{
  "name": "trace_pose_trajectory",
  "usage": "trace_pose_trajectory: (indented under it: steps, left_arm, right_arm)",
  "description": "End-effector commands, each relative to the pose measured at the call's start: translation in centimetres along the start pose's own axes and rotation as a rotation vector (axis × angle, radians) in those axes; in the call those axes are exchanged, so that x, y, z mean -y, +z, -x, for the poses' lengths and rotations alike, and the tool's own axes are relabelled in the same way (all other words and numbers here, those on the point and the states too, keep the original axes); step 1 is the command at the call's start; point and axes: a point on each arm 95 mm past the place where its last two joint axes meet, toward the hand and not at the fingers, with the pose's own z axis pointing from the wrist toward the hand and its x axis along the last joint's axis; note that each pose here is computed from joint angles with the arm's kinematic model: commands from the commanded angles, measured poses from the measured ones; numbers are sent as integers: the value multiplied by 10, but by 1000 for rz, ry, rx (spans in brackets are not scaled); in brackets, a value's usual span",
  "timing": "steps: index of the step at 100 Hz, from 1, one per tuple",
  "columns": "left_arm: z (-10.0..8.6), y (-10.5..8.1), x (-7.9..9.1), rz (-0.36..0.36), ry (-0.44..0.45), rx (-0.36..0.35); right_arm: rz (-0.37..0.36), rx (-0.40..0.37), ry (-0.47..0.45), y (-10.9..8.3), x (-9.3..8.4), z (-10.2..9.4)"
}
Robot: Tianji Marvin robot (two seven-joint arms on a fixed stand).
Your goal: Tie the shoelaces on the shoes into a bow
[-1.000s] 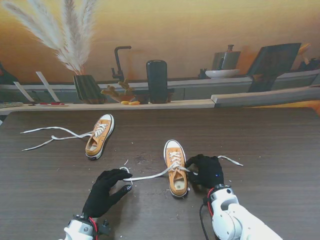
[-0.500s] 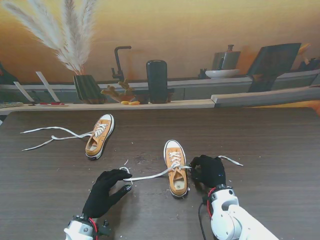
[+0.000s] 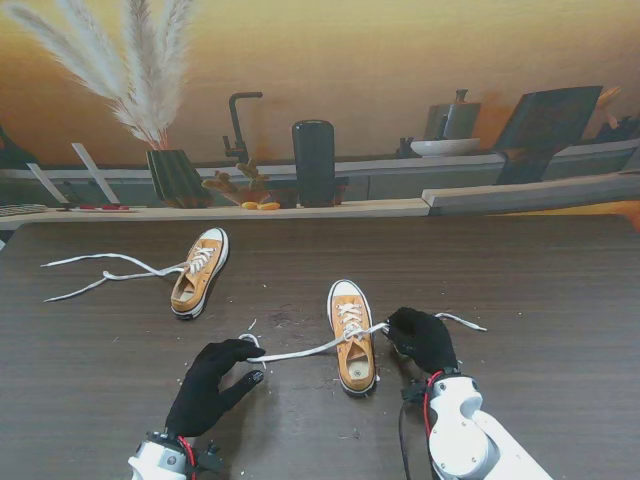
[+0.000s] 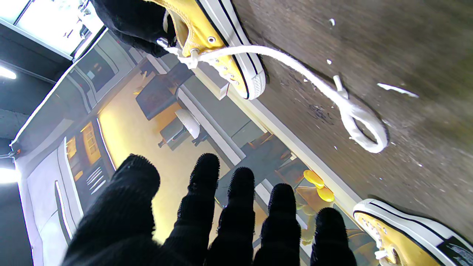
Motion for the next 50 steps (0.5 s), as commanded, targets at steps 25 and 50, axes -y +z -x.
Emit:
trace_pose_trajectory:
  steps: [25,50]
  left_arm:
    - [-2,0,-3,18,-14,-5]
    - [-3,0,-2,14,-16,-2]
  right_arm:
    - [-37,18,113,7,3,-9]
    - [-57,7,153,5,4,-14]
